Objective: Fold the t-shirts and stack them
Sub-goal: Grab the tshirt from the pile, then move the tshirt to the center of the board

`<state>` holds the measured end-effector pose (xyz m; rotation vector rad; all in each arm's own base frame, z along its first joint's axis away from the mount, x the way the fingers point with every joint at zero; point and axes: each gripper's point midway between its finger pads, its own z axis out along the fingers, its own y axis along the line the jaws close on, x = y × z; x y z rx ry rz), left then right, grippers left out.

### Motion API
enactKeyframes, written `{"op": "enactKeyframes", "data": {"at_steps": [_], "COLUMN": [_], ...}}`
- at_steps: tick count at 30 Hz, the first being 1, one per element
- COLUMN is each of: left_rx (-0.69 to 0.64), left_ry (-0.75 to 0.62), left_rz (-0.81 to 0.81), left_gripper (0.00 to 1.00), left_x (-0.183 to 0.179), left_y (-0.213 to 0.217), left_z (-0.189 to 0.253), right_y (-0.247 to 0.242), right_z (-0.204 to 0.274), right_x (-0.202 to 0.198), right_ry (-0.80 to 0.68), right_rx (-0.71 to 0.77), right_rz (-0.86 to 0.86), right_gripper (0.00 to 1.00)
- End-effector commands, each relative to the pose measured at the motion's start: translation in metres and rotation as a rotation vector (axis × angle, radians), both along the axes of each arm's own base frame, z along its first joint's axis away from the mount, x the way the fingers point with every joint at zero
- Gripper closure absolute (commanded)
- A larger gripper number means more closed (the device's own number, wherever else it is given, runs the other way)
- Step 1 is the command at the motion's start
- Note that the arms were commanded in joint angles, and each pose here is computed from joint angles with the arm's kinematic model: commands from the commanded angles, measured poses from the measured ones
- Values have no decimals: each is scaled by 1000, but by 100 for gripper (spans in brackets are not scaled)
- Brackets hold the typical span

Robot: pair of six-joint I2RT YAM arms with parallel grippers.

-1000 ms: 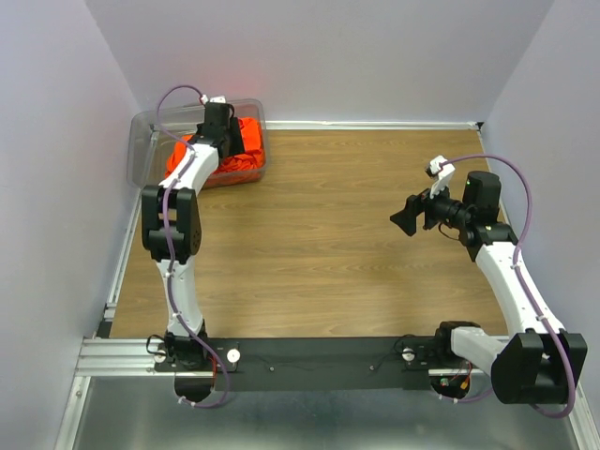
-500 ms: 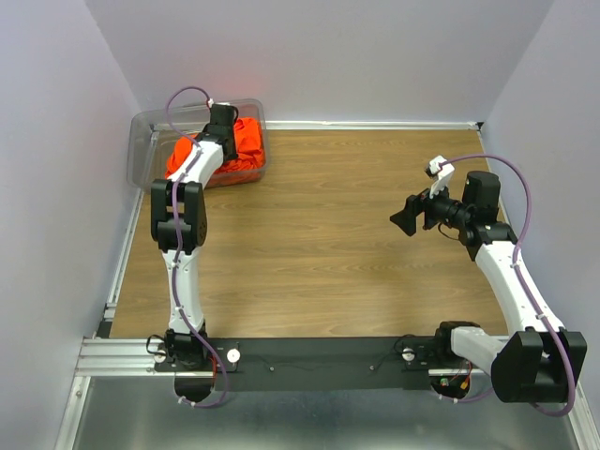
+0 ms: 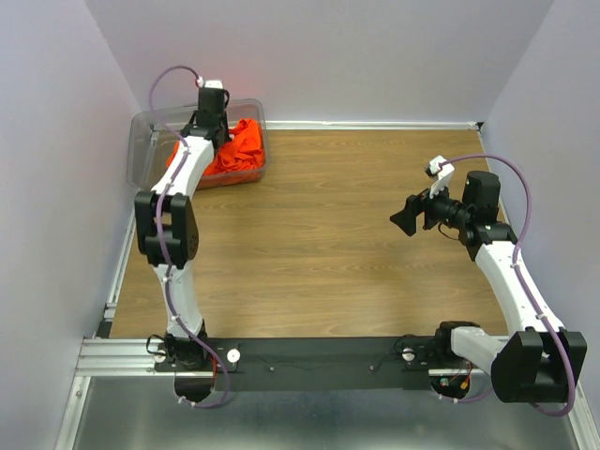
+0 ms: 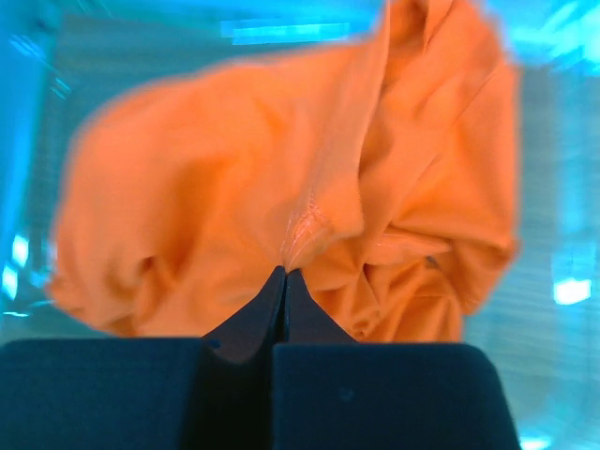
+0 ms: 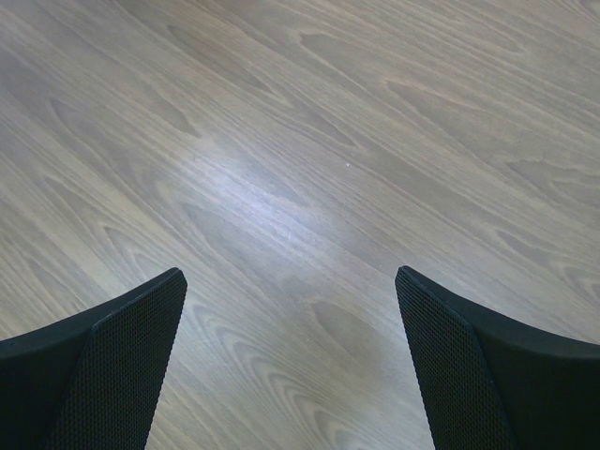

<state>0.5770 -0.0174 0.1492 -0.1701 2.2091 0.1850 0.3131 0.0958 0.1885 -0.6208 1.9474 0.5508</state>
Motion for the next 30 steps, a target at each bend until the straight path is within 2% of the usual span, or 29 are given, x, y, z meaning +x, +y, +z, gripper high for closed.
{"op": "enactKeyframes", "data": {"at_steps": [1, 2, 4, 5, 7, 10, 13, 17, 20, 23, 30], "left_rx": [-60, -90, -121, -141, -197, -275, -333, -414, -507, -590, -682], "left_ry": [-326, -391, -455, -513, -600, -804, -985, -1207, -1311, -1353, -1283], "left_rz": [-34, -56, -93, -117, -225, -438, -609, -758, -868, -968, -1094], "left_gripper": [100, 100, 100, 100, 100, 100, 100, 100, 100, 100, 100], "left_x": [-11, -22, -33, -45, -60, -114, -169, -251, -303, -335, -341], "left_y": [-9, -13, -22, -27, -52, -98, -143, -169, -177, -187, -224], "left_z": [143, 175, 205, 234, 272, 361, 429, 508, 546, 560, 545], "right_y": [-2, -2, -2, -2, -2, -3, -3, -6, -7, -8, -14], "right_z": [2, 2, 2, 2, 2, 1, -1, -2, -2, -1, -1], "right_x": [-3, -3, -3, -3, -3, -2, -2, -1, 0, 1, 4], "right_ry": [2, 2, -1, 0, 0, 2, 4, 4, 2, -3, -12], "right_rx": [-3, -3, -4, -5, -5, -8, -13, -23, -26, -34, -58], "right_rz": [-5, -5, -4, -4, -4, -7, -11, -23, -26, -34, -63], "right_gripper": [0, 0, 0, 0, 0, 0, 0, 0, 0, 0, 0]}}
